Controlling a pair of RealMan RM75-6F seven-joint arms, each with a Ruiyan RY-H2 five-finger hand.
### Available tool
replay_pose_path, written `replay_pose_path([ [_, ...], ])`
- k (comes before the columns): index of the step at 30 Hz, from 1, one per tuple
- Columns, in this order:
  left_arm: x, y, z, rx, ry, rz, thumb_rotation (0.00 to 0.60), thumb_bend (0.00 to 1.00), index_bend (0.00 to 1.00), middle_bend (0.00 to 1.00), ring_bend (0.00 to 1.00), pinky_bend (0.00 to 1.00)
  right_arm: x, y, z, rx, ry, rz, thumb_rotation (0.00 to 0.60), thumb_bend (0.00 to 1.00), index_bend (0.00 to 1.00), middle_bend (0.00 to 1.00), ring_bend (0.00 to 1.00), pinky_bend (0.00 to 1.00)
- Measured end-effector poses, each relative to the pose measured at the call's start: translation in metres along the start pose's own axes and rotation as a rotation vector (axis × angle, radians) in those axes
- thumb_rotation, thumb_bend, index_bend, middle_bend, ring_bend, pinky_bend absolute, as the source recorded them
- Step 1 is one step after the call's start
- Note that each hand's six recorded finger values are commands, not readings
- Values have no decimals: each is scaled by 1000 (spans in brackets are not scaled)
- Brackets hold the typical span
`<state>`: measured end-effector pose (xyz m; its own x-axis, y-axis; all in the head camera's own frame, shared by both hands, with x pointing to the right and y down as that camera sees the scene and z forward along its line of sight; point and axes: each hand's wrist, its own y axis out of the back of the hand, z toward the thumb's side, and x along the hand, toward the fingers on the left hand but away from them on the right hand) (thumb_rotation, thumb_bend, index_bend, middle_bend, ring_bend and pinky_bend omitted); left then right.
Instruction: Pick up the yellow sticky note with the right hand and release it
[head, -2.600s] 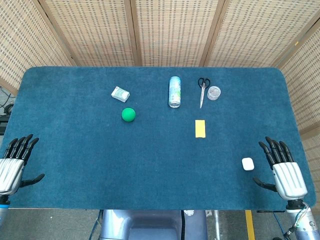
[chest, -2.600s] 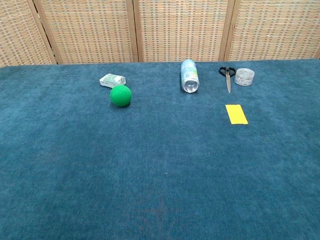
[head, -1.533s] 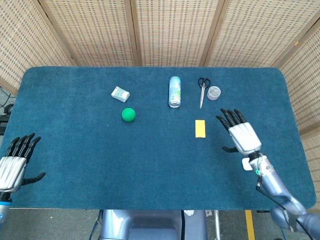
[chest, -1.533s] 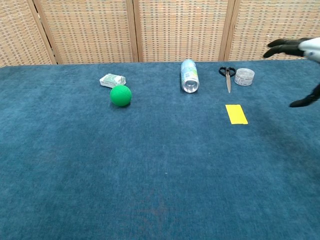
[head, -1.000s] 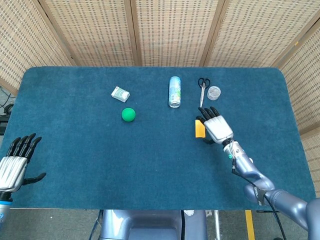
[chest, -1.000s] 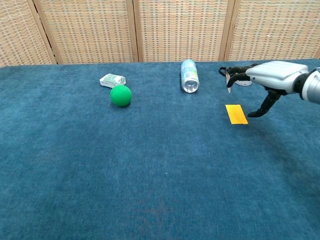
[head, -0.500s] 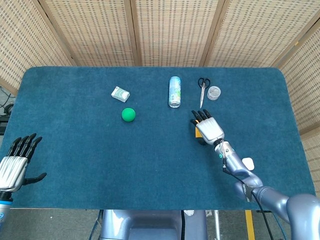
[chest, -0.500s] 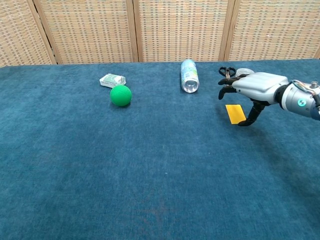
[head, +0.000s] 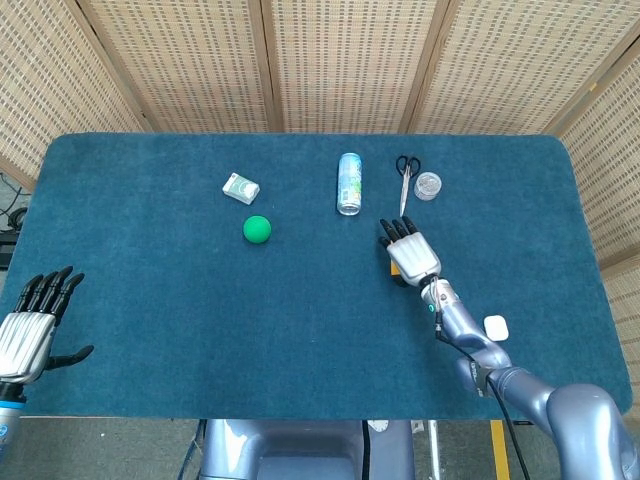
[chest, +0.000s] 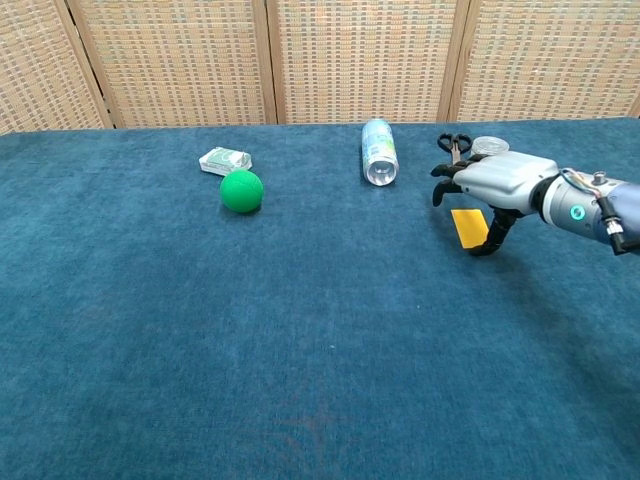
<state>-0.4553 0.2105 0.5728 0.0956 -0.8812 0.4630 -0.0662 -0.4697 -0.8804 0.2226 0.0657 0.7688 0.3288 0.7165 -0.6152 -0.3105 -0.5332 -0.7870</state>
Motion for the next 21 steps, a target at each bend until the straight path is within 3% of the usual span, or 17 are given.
replay_pose_path([
  [7,0,0,0,-3,0,-2,600,3,21,0,0,0,0,-5,-2,13,-7,10,600,262,225,0,0,9],
  [14,0,0,0,-6,1,-1,600,2,22,0,0,0,-4,-9,-5,44,-18,26,600,362,226,1,0,21],
  [21,0,0,0,-5,2,1,600,2,21,0,0,0,-9,-4,-18,52,-75,-3,600,363,225,14,0,44],
])
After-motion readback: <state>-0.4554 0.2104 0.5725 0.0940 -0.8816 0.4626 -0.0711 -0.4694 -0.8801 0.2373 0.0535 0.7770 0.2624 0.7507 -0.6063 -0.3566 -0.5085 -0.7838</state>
